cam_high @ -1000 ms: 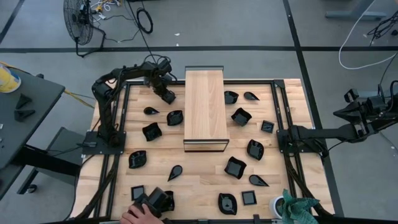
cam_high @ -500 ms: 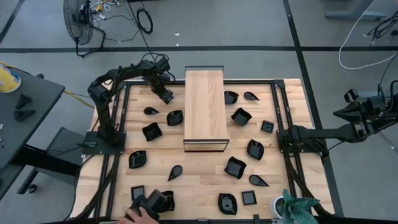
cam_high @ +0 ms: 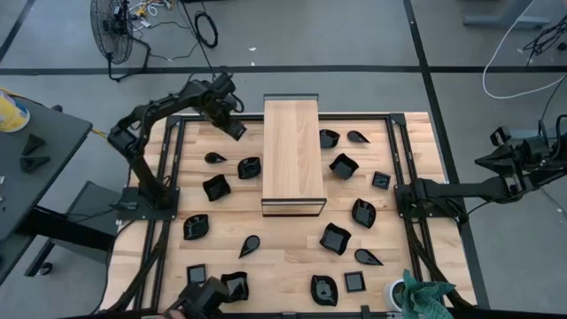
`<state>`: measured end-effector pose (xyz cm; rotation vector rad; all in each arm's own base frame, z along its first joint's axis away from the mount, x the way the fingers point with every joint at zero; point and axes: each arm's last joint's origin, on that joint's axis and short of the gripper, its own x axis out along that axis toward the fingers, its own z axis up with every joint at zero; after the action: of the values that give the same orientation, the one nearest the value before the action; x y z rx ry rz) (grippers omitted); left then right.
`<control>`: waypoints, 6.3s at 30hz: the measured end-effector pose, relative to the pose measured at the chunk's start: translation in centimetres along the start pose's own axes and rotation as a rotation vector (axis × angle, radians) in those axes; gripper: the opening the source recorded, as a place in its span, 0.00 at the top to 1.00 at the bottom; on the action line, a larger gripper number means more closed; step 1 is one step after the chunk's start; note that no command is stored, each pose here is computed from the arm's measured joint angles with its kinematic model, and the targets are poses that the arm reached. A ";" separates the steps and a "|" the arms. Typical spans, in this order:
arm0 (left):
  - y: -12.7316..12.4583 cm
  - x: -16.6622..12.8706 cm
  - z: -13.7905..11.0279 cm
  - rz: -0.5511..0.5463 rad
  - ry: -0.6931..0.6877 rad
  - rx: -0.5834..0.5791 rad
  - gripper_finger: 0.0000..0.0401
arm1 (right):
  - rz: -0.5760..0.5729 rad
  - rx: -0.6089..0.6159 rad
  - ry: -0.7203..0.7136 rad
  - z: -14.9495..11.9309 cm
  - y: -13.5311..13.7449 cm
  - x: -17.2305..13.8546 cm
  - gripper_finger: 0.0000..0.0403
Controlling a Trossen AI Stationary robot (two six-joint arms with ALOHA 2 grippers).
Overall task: Pick & Place Mini shaped plates
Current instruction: Put the square plate on the shelf, then put the leaf-shaped plate on the shelf
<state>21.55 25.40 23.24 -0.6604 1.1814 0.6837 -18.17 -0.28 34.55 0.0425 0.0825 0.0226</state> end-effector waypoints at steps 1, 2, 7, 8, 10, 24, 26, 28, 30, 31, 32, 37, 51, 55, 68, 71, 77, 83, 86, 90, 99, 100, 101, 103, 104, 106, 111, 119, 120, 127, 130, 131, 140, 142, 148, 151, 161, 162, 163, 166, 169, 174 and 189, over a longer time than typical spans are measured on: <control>-0.2 -0.6 -0.1 -0.002 -0.019 -0.003 0.99 | 0.000 0.000 0.000 0.0 0.0 0.0 0.97; -0.4 -1.2 -0.2 -0.005 -0.036 -0.010 0.99 | 0.000 0.000 0.000 0.0 0.0 0.0 0.97; -2.0 -3.9 -0.9 -0.026 -0.117 -0.038 0.99 | 0.000 0.000 0.000 0.0 0.0 0.0 0.97; -2.4 -4.4 -1.1 -0.033 -0.131 -0.042 0.99 | 0.000 0.000 0.000 0.0 0.0 0.0 0.97; -3.3 -5.3 -1.4 -0.050 -0.160 -0.048 0.99 | 0.000 0.000 0.001 0.0 0.0 0.0 0.97; -10.9 -7.5 -2.9 -0.230 -0.286 -0.062 0.99 | 0.000 0.000 0.000 0.0 0.0 0.0 0.97; -12.1 -7.6 -3.1 -0.266 -0.295 -0.077 0.99 | 0.000 0.000 0.000 0.0 0.0 0.0 0.97; -13.4 -7.7 -3.4 -0.305 -0.311 -0.088 0.99 | 0.000 0.000 0.000 0.0 0.0 0.0 0.97; -14.5 -7.9 -3.5 -0.343 -0.337 -0.081 0.99 | 0.000 0.000 0.000 0.0 0.0 0.0 0.97; -15.0 -8.1 -3.5 -0.364 -0.354 -0.080 0.99 | 0.000 0.000 0.000 0.0 0.0 0.0 0.97; -15.4 -8.2 -3.5 -0.384 -0.369 -0.080 0.99 | 0.000 0.000 0.001 0.0 0.0 0.0 0.97; -17.1 -8.9 -3.4 -0.493 -0.426 -0.154 0.99 | 0.000 0.000 0.000 0.0 0.0 0.0 0.97; -20.3 -9.3 -5.2 -0.613 -0.358 -0.199 1.00 | 0.000 0.000 0.000 0.0 0.0 0.0 0.97; -20.9 -9.4 -5.7 -0.623 -0.347 -0.177 1.00 | 0.000 0.000 0.000 0.0 0.0 0.0 0.97; -22.3 -9.1 -7.3 -0.551 -0.341 -0.395 1.00 | 0.000 0.000 0.000 0.0 0.0 0.0 0.97; -22.9 -8.8 -7.5 -0.547 -0.330 -0.409 1.00 | 0.000 0.000 0.001 0.0 0.0 0.0 0.97; -23.7 -7.8 -8.0 -0.529 -0.278 -0.437 0.99 | 0.000 0.000 0.000 0.0 0.0 0.0 0.97; -24.8 -6.5 -8.0 -0.543 -0.242 -0.515 0.99 | 0.000 0.000 -0.003 0.0 0.0 0.0 0.97; -25.4 -5.6 -8.2 -0.538 -0.210 -0.563 0.99 | 0.001 0.000 -0.009 0.1 0.0 0.0 0.97; -26.1 -4.6 -8.4 -0.537 -0.170 -0.596 0.99 | 0.001 0.000 -0.008 0.1 0.0 0.0 0.97; -26.4 -4.0 -8.3 -0.536 -0.156 -0.619 0.99 | 0.001 0.000 -0.008 0.1 0.0 0.0 0.97; -26.4 -4.0 -8.3 -0.534 -0.157 -0.620 0.99 | 0.001 0.000 -0.008 0.1 0.0 0.0 0.97; -26.4 -4.0 -8.3 -0.534 -0.158 -0.620 0.99 | 0.001 0.000 -0.008 0.1 0.0 0.0 0.97; -26.4 -4.0 -8.3 -0.529 -0.162 -0.623 0.99 | 0.001 0.000 -0.008 0.1 0.0 0.0 0.97; -26.3 -3.9 -8.3 -0.523 -0.163 -0.627 0.99 | 0.001 0.000 -0.008 0.1 0.0 0.0 0.97; -26.2 -3.9 -8.4 -0.509 -0.164 -0.631 0.99 | 0.001 0.000 -0.008 0.1 0.0 0.0 0.97; -26.0 -3.7 -8.5 -0.469 -0.175 -0.632 0.99 | 0.001 0.000 -0.008 0.1 0.0 0.0 0.97; -26.0 -3.7 -8.5 -0.469 -0.178 -0.618 0.98 | 0.001 0.000 -0.008 0.1 0.0 0.0 0.97; -26.0 -3.7 -8.5 -0.468 -0.179 -0.610 0.98 | 0.001 0.000 -0.008 0.1 0.0 0.0 0.97; -26.0 -3.7 -8.5 -0.473 -0.170 -0.600 0.85 | 0.001 0.000 -0.008 0.1 0.0 0.0 0.97; -26.0 -3.7 -8.5 -0.473 -0.170 -0.600 0.79 | 0.001 0.000 -0.008 0.1 0.0 0.0 0.97; -26.0 -3.7 -8.5 -0.473 -0.170 -0.600 0.78 | 0.001 0.000 -0.008 0.1 0.0 0.0 0.97; -25.9 -4.1 -8.5 -0.481 -0.181 -0.546 0.69 | 0.001 0.000 -0.008 0.1 0.0 0.0 0.97; -25.8 -4.5 -8.6 -0.484 -0.186 -0.541 0.68 | 0.001 0.000 -0.008 0.1 0.0 0.0 0.97; -24.8 -6.3 -9.0 -0.468 -0.227 -0.534 0.66 | 0.001 0.000 -0.008 0.1 0.0 0.0 0.97; -24.1 -6.9 -9.4 -0.421 -0.239 -0.537 0.66 | 0.001 0.000 -0.008 0.1 0.0 0.0 0.97; -21.5 -8.2 -10.3 -0.252 -0.266 -0.491 0.66 | 0.001 0.000 -0.008 0.1 0.0 0.0 0.97; -21.3 -8.3 -10.2 -0.240 -0.262 -0.476 0.66 | 0.001 0.000 -0.008 0.1 0.0 0.0 0.97; -20.9 -8.3 -10.2 -0.224 -0.255 -0.453 0.66 | 0.001 0.000 -0.007 0.1 0.0 0.0 0.97; -20.2 -8.3 -9.9 -0.197 -0.245 -0.375 0.66 | 0.001 0.000 -0.008 0.1 0.0 0.0 0.97; -19.4 -8.0 -9.7 -0.154 -0.213 -0.323 0.66 | 0.001 0.000 -0.008 0.1 0.0 0.0 0.97; -18.0 -7.8 -9.6 -0.068 -0.164 -0.273 0.66 | 0.001 0.000 -0.008 0.1 0.0 0.0 0.97; -16.4 -7.6 -8.9 -0.001 -0.147 -0.088 0.66 | 0.001 0.000 -0.008 0.1 0.0 0.0 0.97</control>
<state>27.19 7.29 30.03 -0.6731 1.0200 0.7741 -18.17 -0.28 34.62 0.0426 0.0744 0.0232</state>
